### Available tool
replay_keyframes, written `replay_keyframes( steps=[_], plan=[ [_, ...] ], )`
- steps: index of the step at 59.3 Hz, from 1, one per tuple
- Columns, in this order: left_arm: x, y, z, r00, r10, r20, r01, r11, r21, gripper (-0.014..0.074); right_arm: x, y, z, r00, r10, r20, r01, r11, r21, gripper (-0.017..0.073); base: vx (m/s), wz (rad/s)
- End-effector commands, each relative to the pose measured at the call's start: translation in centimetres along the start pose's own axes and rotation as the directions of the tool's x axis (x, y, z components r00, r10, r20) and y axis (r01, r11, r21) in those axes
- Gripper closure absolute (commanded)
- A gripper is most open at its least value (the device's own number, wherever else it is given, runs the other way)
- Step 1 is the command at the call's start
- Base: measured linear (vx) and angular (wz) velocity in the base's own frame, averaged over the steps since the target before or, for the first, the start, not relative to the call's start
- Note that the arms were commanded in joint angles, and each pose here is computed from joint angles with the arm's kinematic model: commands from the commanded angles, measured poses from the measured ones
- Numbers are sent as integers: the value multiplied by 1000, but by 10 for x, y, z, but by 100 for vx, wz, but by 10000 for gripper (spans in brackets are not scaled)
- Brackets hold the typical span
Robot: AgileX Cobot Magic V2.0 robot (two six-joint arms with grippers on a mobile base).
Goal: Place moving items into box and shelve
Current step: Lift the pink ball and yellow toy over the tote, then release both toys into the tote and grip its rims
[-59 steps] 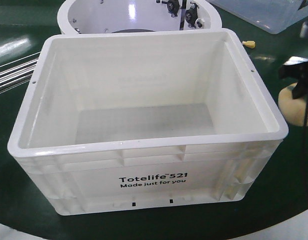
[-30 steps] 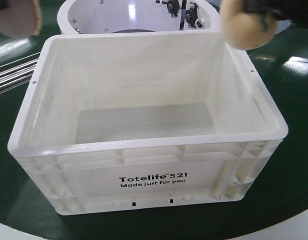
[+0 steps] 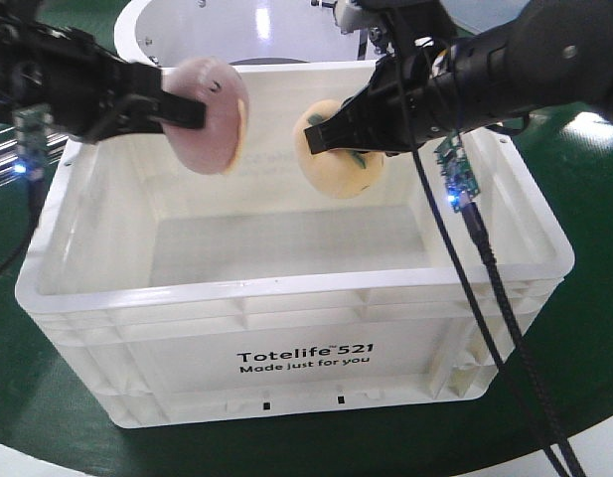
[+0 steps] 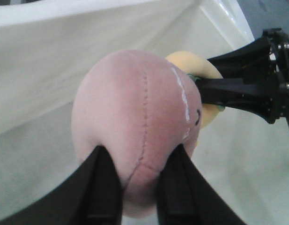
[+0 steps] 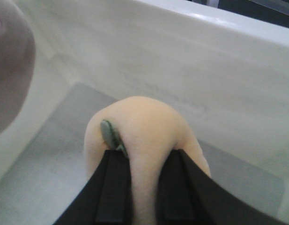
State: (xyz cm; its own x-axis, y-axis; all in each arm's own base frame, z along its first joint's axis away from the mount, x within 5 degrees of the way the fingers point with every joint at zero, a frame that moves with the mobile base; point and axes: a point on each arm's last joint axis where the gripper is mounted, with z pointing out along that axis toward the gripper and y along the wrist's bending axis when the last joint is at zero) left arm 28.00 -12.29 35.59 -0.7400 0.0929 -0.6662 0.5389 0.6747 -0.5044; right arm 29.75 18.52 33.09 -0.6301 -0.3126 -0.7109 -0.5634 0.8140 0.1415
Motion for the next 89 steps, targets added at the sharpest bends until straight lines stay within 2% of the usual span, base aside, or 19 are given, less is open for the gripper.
replay_keyframes(
  steps=[1,7,10,16,23,28,32,37,41,46,48,51,53,57,64,68,76,83,89],
  plan=[
    [-10,-13,2,998,20,53,-23,998,52,166,-18,3,-15,991,21,135,-21,1000,-3,251,0,0],
    [-8,-10,14,1000,6,24,-7,998,65,71,-18,5,-15,989,54,138,-50,998,-28,111,0,0],
    [-9,-10,16,1000,-10,26,8,997,74,55,-19,7,-17,987,70,144,-65,997,-43,63,0,0],
    [-12,-11,12,997,-43,62,37,995,94,50,-21,8,-27,984,51,169,-45,998,-42,-17,0,0],
    [-21,-16,-5,983,-59,176,45,996,82,53,-24,9,-50,975,9,222,-8,1000,-8,-29,0,0],
    [-28,-21,-28,955,-17,296,13,1000,14,65,-25,2,-77,964,10,267,-23,999,43,-25,0,0],
    [-30,-28,-49,932,46,359,-30,998,-50,77,-24,-9,-98,953,44,300,-73,994,86,-25,0,0],
    [-26,-38,-75,910,104,402,-57,990,-126,92,-21,-27,-122,942,84,326,-140,978,154,-25,0,0],
    [-21,-44,-94,895,134,426,-51,978,-201,106,-14,-42,-133,950,92,298,-162,962,218,-25,0,0],
    [-15,-43,-110,888,139,439,0,953,-302,118,-2,-60,-135,967,137,217,-196,940,279,-25,0,0],
    [-11,-40,-112,891,115,440,42,943,-331,123,3,-66,-133,968,160,193,-213,932,295,-25,0,0],
    [-2,-32,-112,901,105,421,74,918,-389,123,11,-72,-128,968,189,168,-233,925,301,-25,0,0],
    [7,-25,-108,912,65,405,117,905,-410,123,18,-73,-121,969,201,142,-235,924,302,-25,0,0],
    [24,-12,-95,925,-54,375,214,892,-399,123,30,-74,-108,968,232,94,-250,924,289,-25,0,0],
    [48,2,-71,950,-171,261,266,881,-390,123,48,-77,-85,955,294,27,-291,920,263,-25,0,0],
    [53,5,-62,953,-203,227,278,885,-374,123,53,-78,-75,949,316,3,-307,919,247,-25,0,0],
    [52,6,-51,968,-185,171,234,912,-337,123,52,-79,-62,943,334,-14,-324,923,210,-25,0,0],
    [53,13,-39,967,-218,130,250,908,-336,123,52,-79,-57,934,358,-10,-350,917,192,-19,0,0],
    [55,22,-28,965,-249,84,262,900,-348,123,52,-79,-53,929,369,-22,-359,915,185,23,0,0]
  ],
)
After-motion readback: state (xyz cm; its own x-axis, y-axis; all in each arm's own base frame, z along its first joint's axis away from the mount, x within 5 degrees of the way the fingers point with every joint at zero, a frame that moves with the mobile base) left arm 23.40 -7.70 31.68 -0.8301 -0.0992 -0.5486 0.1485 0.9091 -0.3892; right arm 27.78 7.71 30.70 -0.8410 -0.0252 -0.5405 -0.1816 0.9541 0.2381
